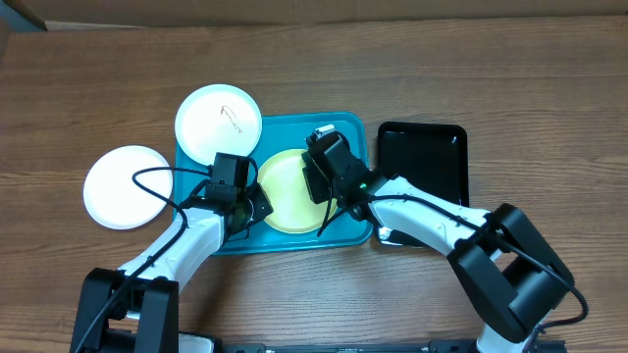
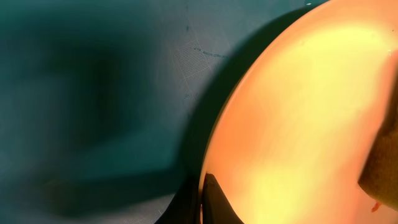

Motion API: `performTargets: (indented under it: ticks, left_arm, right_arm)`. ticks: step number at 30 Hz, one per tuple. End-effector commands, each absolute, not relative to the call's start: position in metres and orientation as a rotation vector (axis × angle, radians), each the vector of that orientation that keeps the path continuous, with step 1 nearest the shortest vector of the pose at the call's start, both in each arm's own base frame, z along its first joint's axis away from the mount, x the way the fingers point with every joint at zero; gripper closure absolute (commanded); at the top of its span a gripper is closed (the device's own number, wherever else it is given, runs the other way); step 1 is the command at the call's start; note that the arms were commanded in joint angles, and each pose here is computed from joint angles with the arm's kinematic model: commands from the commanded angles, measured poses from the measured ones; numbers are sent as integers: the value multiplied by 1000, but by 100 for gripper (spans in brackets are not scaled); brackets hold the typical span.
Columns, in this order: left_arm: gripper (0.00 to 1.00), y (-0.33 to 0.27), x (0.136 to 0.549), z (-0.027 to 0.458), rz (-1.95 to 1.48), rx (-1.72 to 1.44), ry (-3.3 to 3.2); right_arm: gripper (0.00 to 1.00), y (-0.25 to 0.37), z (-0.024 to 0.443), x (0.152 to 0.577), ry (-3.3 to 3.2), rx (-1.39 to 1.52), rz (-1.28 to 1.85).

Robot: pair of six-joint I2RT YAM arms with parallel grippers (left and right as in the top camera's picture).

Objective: Clean dirty plates on tray and stack at the side
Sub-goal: 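Scrub the yellow plate with the sponge in the right gripper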

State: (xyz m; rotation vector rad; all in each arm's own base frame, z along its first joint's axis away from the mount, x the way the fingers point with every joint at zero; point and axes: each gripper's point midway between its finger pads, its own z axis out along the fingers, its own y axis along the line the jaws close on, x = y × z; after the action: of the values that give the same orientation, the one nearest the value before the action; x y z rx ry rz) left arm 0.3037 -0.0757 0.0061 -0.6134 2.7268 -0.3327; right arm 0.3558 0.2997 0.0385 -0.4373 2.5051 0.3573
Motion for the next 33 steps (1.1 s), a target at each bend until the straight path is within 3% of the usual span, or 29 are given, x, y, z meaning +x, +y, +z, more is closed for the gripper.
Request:
performTargets:
  ticks: [1, 3, 6, 10, 15, 27, 33]
  left_arm:
    - [96, -75, 295, -2, -322, -642, 2755]
    - [95, -75, 295, -2, -322, -642, 2755]
    - [96, -75, 295, -2, -321, -642, 2755]
    - [96, -74, 296, -2, -315, -643, 2754]
    - [96, -74, 296, -2, -313, -643, 2752]
    - [96, -74, 296, -2, -313, -644, 2752]
    - [96, -74, 296, -2, -312, -643, 2752]
  right_arm:
    - [48, 297, 24, 355, 2528, -443, 327]
    - [52, 295, 14, 353, 2552, -448, 310]
    - [75, 292, 6, 350, 2576, -454, 294]
    - [96, 295, 23, 353, 2548, -448, 312]
    - [96, 292, 36, 350, 2556, -450, 308]
    - [96, 311, -9, 322, 2688, -481, 463]
    - [96, 338, 20, 325, 2617, -506, 588]
